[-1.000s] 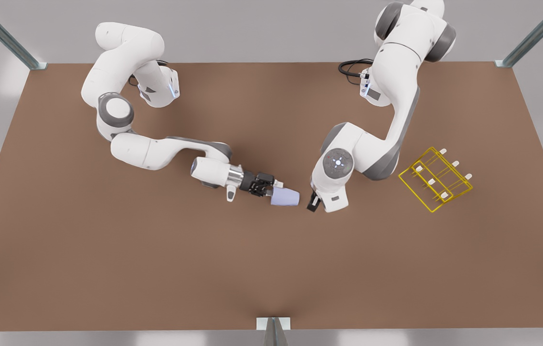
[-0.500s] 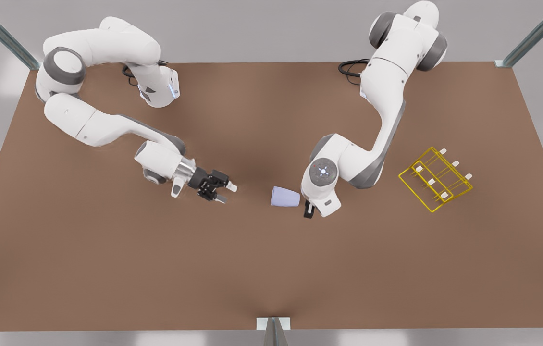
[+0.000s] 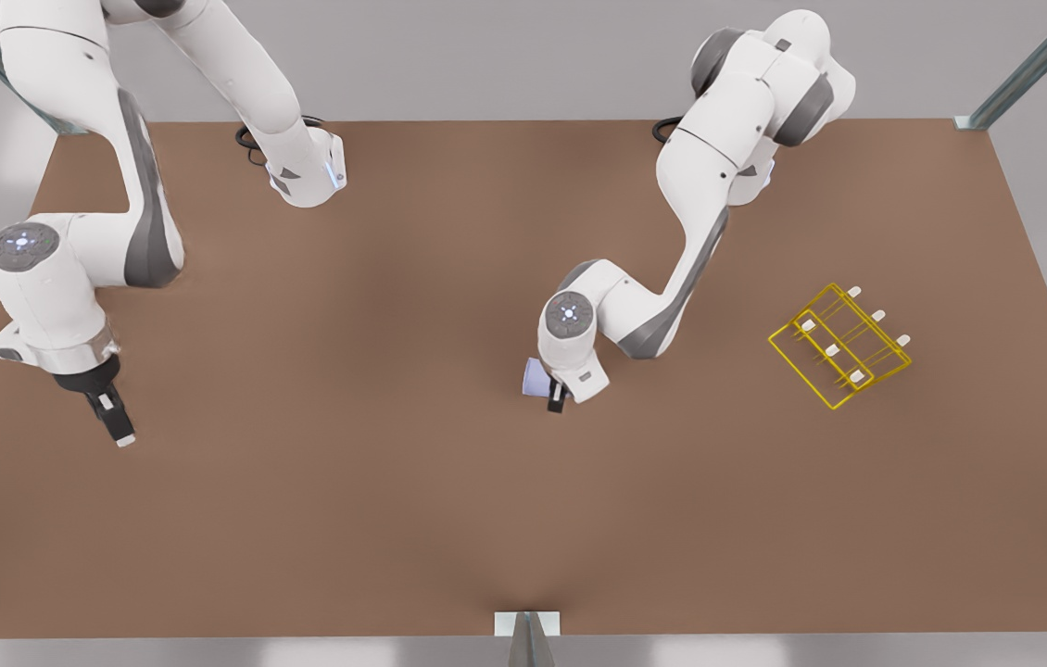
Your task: Place the cup on the cup holder
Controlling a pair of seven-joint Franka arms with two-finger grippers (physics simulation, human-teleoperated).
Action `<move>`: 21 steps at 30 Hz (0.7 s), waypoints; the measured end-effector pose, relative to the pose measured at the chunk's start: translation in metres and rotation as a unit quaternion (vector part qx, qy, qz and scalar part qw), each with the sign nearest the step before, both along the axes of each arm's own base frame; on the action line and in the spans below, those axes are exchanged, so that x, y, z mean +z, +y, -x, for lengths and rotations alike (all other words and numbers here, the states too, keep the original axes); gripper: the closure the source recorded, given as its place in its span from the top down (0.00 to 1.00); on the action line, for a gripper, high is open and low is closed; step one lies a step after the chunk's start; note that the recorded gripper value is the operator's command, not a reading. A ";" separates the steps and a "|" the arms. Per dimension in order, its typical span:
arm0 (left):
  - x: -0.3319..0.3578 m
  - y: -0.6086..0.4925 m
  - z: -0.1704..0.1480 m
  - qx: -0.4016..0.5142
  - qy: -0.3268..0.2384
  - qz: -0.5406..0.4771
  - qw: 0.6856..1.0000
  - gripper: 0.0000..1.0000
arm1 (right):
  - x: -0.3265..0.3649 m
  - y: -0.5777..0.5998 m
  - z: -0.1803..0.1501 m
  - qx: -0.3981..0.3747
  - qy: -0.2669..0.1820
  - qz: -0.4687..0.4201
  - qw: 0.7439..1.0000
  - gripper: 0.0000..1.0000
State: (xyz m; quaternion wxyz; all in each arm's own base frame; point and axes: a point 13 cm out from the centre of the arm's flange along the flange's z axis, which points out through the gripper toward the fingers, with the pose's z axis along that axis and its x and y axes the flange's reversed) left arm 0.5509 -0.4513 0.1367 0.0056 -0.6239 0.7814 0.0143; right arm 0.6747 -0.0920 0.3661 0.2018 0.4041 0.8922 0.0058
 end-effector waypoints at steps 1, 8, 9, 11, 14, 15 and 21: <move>-0.005 -0.002 0.005 -0.001 0.001 -0.003 1.000 1.00 | 0.013 -0.012 -0.003 0.005 0.021 -0.012 1.000 1.00; -0.027 0.000 0.015 0.008 -0.003 -0.008 1.000 1.00 | 0.095 0.017 0.058 0.098 0.157 0.004 0.983 1.00; -0.030 -0.001 0.016 0.009 -0.003 -0.009 1.000 1.00 | 0.109 0.038 0.070 0.124 0.163 -0.004 0.979 1.00; -0.036 0.000 0.016 0.012 -0.003 -0.011 1.000 1.00 | 0.117 0.076 0.086 0.178 0.180 -0.017 0.967 1.00; -0.038 -0.001 0.015 0.016 -0.007 -0.010 1.000 1.00 | 0.108 0.102 0.093 0.238 0.203 -0.028 0.949 1.00; -0.039 -0.002 0.015 0.017 -0.008 -0.009 1.000 1.00 | 0.105 0.099 0.093 0.248 0.208 -0.029 0.946 1.00; -0.051 -0.005 0.019 0.021 -0.007 -0.012 1.000 1.00 | 0.087 0.089 0.090 0.304 0.209 -0.027 0.929 1.00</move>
